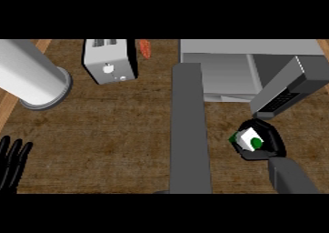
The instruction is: Pick up the milk, place it into the microwave and close the microwave
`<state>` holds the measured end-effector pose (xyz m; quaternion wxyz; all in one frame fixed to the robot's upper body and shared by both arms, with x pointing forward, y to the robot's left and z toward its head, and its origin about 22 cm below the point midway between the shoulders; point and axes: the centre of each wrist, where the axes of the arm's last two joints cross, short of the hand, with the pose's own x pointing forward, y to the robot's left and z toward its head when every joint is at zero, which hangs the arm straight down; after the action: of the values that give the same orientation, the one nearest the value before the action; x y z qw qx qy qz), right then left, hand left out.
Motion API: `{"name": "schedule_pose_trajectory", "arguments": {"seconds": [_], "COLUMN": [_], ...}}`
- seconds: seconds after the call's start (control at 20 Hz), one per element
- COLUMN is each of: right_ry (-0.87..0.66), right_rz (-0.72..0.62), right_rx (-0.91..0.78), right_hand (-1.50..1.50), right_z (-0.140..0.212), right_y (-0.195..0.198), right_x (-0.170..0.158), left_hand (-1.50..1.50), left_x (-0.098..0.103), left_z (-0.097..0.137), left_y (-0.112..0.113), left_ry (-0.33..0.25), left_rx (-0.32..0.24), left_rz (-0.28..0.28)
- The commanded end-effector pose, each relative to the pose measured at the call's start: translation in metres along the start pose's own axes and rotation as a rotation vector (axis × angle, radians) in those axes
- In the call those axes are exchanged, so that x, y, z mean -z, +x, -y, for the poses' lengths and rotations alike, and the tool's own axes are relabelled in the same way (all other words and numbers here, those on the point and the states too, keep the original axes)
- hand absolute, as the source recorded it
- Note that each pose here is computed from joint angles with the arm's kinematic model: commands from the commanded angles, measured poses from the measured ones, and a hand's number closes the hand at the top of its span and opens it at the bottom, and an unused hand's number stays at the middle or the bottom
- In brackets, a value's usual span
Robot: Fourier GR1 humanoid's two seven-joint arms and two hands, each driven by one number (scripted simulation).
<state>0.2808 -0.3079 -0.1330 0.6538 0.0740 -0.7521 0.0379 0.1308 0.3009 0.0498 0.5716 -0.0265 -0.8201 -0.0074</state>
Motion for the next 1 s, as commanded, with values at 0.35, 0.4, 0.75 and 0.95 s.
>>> {"name": "schedule_pose_trajectory", "arguments": {"seconds": [0.35, 0.4, 0.75, 0.95], "right_ry": [-0.164, -0.137, -0.039, -0.035], "right_rz": [0.165, 0.162, 0.153, 0.163], "right_rx": [0.177, 0.161, 0.111, 0.083], "right_hand": [1.50, 1.50, 1.50, 1.50], "right_z": [-0.027, -0.034, -0.058, -0.080], "right_y": [-0.008, -0.004, 0.013, 0.045], "right_x": [-0.002, 0.005, -0.019, -0.025], "left_hand": [-1.50, -1.50, -1.50, -1.50], "left_x": [-0.014, -0.011, -0.030, -0.028], "left_z": [-0.018, -0.018, -0.013, -0.013], "left_y": [0.003, -0.013, -0.003, 0.002], "left_ry": [0.019, 0.053, 0.047, 0.054], "left_rx": [0.004, -0.002, 0.015, 0.008], "left_rz": [-0.010, -0.015, -0.002, -0.021]}}
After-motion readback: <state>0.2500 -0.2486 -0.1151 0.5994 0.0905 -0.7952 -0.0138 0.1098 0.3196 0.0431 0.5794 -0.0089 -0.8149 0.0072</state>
